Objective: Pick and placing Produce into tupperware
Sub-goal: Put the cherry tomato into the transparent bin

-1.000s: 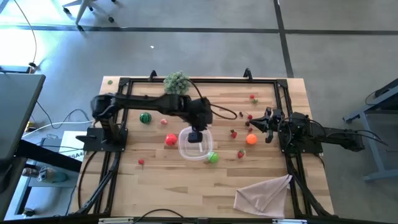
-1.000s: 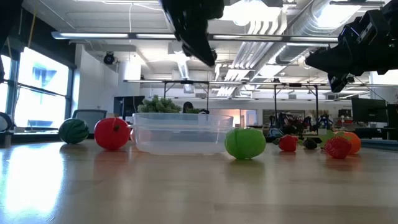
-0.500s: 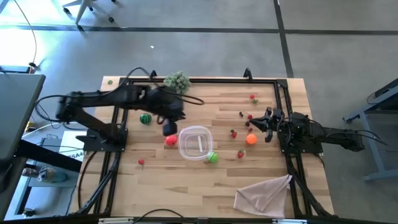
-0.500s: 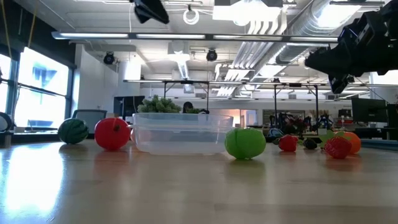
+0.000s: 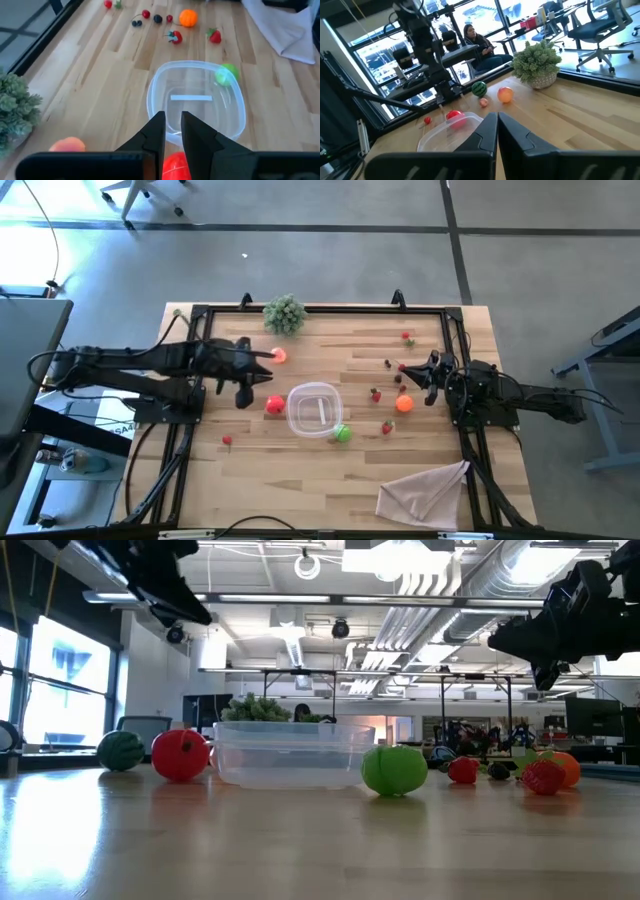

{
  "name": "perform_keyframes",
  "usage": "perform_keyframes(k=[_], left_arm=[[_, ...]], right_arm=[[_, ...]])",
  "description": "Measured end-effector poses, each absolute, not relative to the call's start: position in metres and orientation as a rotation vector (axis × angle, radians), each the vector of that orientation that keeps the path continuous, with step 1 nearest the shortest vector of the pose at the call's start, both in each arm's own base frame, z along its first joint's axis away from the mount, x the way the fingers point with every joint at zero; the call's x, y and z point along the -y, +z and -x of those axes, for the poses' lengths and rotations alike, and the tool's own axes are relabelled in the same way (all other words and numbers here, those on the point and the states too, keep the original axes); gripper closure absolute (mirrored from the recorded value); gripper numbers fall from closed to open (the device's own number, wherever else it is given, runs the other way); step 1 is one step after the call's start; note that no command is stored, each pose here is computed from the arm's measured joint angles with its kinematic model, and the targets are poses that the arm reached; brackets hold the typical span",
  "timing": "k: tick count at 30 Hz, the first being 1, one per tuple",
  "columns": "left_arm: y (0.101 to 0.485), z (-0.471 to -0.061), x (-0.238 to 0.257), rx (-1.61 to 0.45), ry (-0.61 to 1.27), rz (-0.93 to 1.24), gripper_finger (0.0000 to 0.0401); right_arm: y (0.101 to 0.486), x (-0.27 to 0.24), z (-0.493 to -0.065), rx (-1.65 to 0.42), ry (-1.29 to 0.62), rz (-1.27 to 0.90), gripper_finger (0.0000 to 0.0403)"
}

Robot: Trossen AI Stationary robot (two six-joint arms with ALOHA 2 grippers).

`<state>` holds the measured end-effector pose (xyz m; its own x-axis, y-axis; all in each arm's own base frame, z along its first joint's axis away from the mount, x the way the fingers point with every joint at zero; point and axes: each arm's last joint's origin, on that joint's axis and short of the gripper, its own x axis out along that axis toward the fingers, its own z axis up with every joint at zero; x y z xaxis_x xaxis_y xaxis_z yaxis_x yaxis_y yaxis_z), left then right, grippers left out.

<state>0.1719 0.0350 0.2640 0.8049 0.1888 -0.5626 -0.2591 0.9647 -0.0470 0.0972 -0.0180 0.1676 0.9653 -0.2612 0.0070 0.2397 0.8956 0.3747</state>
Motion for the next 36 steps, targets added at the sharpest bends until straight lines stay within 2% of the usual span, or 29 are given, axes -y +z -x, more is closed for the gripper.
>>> perform_keyframes(k=[6,14,25,36], left_arm=[[0.258,-0.153,-0.029,-0.501,0.155,0.121,0.035],[0.262,-0.145,-0.027,-0.464,0.149,0.117,0.035],[0.262,-0.144,-0.027,-0.473,0.147,0.118,0.035],[0.262,-0.145,-0.027,-0.474,0.147,0.118,0.035]], right_arm=[[0.17,0.019,-0.097,0.075,-0.275,-0.326,0.0399],[0.169,0.024,-0.096,0.082,-0.44,-0.326,0.0391],[0.188,0.036,-0.097,0.008,-0.704,-0.336,0.0318],[0.218,0.063,-0.13,-0.245,-0.896,-0.417,0.031]])
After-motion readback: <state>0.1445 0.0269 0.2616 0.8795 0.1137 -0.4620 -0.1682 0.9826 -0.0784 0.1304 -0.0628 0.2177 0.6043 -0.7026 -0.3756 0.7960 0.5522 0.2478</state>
